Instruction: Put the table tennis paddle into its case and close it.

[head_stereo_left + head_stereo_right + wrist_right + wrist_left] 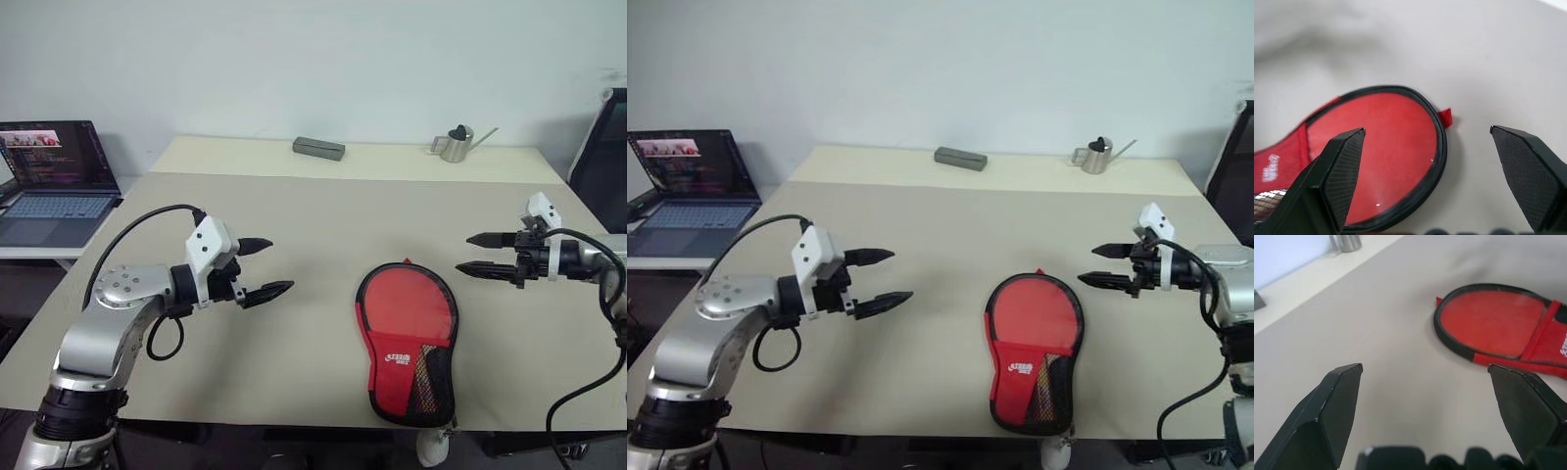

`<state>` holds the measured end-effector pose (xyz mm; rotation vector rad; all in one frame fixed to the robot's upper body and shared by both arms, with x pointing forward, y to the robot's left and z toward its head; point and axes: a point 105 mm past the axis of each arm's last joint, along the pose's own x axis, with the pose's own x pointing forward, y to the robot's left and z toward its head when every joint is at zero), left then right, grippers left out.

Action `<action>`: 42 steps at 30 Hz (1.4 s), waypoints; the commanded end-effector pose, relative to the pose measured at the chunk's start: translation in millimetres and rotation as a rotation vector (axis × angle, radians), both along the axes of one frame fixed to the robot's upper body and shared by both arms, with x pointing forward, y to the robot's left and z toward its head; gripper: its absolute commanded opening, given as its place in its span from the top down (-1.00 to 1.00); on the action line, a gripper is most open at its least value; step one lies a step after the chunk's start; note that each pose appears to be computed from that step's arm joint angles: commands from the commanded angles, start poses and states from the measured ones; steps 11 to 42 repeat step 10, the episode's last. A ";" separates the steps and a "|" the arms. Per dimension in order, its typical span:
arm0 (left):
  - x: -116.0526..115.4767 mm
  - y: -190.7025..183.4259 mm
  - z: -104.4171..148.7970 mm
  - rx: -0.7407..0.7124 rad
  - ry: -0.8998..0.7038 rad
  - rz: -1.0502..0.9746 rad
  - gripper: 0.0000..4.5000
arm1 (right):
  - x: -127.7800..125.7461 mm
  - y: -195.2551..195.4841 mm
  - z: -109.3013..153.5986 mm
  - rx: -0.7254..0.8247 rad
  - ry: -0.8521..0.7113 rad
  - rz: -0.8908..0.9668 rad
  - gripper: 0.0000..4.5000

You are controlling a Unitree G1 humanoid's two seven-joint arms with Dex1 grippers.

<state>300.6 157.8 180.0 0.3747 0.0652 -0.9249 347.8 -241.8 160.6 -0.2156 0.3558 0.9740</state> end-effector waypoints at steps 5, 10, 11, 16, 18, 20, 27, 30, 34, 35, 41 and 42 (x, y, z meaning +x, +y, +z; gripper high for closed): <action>19.0 11.7 22.2 0.017 -0.153 0.195 -1.00 | 7.2 7.8 10.1 0.009 -0.084 -0.009 -0.99; 23.3 15.7 5.5 0.037 -0.134 0.235 -1.00 | 6.4 14.7 5.4 0.019 -0.069 -0.025 -0.99; 23.3 15.7 5.5 0.037 -0.134 0.235 -1.00 | 6.4 14.7 5.4 0.019 -0.069 -0.025 -0.99; 23.3 15.7 5.5 0.037 -0.134 0.235 -1.00 | 6.4 14.7 5.4 0.019 -0.069 -0.025 -0.99; 23.3 15.7 5.5 0.037 -0.134 0.235 -1.00 | 6.4 14.7 5.4 0.019 -0.069 -0.025 -0.99; 23.3 15.7 5.5 0.037 -0.134 0.235 -1.00 | 6.4 14.7 5.4 0.019 -0.069 -0.025 -0.99; 23.3 15.7 5.5 0.037 -0.134 0.235 -1.00 | 6.4 14.7 5.4 0.019 -0.069 -0.025 -0.99; 23.3 15.7 5.5 0.037 -0.134 0.235 -1.00 | 6.4 14.7 5.4 0.019 -0.069 -0.025 -0.99; 23.3 15.7 5.5 0.037 -0.134 0.235 -1.00 | 6.4 14.7 5.4 0.019 -0.069 -0.025 -0.99; 23.3 15.7 5.5 0.037 -0.134 0.235 -1.00 | 6.4 14.7 5.4 0.019 -0.069 -0.025 -0.99; 23.3 15.7 5.5 0.037 -0.134 0.235 -1.00 | 6.4 14.7 5.4 0.019 -0.069 -0.025 -0.99; 23.3 15.7 5.5 0.037 -0.134 0.235 -1.00 | 6.4 14.7 5.4 0.019 -0.069 -0.025 -0.99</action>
